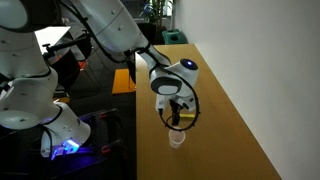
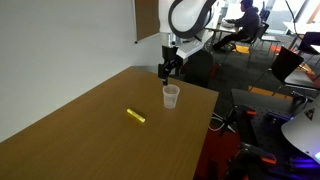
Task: Move the cup from the right side of the yellow marker to the left side
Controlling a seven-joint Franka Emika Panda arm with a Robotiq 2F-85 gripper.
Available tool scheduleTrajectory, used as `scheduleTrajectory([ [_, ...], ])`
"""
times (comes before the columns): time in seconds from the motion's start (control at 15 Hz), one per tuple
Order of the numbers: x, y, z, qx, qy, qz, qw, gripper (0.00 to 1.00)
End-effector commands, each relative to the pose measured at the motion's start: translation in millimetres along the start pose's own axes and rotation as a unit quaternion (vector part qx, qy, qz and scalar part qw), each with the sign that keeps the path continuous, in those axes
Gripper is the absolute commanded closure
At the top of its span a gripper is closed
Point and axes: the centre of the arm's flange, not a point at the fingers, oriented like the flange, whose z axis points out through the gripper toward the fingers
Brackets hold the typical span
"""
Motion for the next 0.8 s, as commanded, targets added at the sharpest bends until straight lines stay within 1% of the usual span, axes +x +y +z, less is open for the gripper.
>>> scheduleTrajectory([
  [0.0,21.0,-6.4,23.3,0.007,0.021,0.027,0.9994,0.0],
  [0.2,29.6,-7.9,40.1,0.002,0.031,0.044,0.9986,0.0],
  [0.73,39.9,-10.6,81.0,0.0,0.008,0.074,0.9972,0.0],
])
